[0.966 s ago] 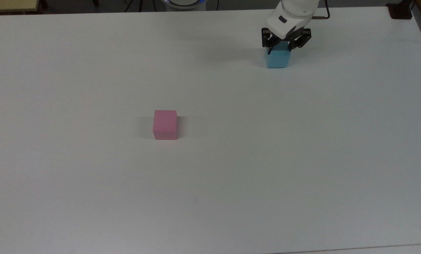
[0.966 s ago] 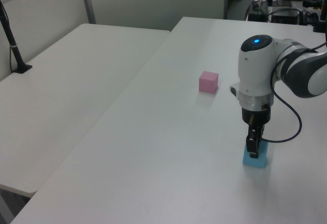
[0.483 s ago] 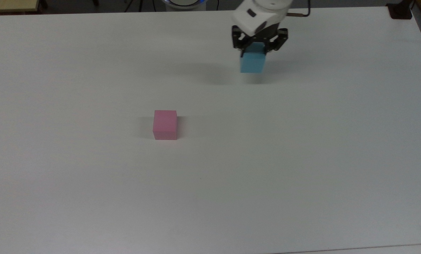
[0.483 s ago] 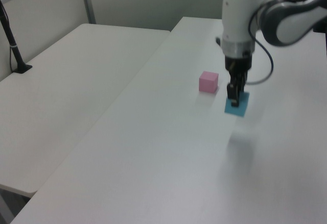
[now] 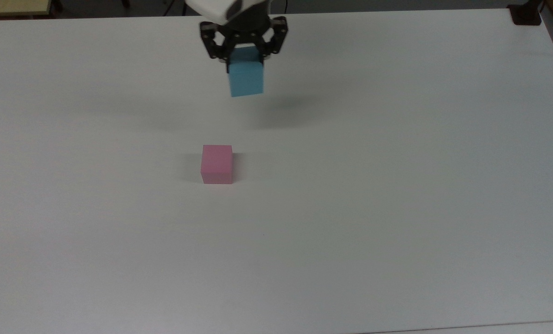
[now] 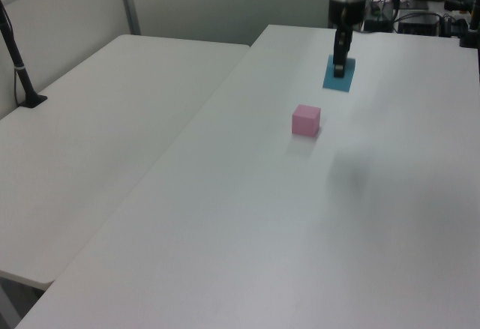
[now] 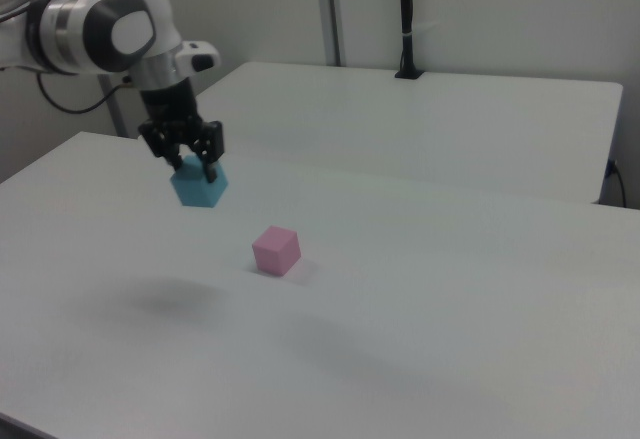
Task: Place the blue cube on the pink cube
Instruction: 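Lift the light-blue cube and carry it above the pink cube, then lower the light-blue cube onto the top of the pink cube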
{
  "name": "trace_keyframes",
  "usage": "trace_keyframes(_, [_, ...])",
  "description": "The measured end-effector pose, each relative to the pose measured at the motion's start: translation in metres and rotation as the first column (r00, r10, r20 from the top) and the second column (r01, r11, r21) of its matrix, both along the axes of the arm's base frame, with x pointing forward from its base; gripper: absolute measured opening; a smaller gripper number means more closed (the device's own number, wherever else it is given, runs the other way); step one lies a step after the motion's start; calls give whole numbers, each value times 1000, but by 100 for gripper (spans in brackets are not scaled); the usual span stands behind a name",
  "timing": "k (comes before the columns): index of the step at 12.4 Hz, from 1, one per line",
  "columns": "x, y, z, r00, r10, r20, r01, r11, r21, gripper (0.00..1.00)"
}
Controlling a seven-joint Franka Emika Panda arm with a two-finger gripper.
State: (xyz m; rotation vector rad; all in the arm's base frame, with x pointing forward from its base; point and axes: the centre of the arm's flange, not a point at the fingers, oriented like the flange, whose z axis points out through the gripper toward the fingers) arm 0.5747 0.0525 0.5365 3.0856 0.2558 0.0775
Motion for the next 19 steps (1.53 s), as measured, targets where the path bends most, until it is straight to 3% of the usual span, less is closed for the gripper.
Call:
trace_keyframes(3, [11, -48, 7, 999, -42, 14, 42, 999, 35, 58])
trace_keyframes(5, [27, -53, -8, 995, -95, 2, 94, 989, 116, 55])
trace_keyframes(7, [42, -58, -21, 984, -178, 21, 173, 972, 158, 55])
trace_keyframes(11, [62, -58, -51, 973, -226, 42, 216, 963, 162, 55])
trace_keyframes(15, [70, -62, -81, 977, -213, 15, 210, 971, 110, 55])
trace_keyframes(19, [80, -63, -101, 976, -216, 32, 213, 972, 97, 55])
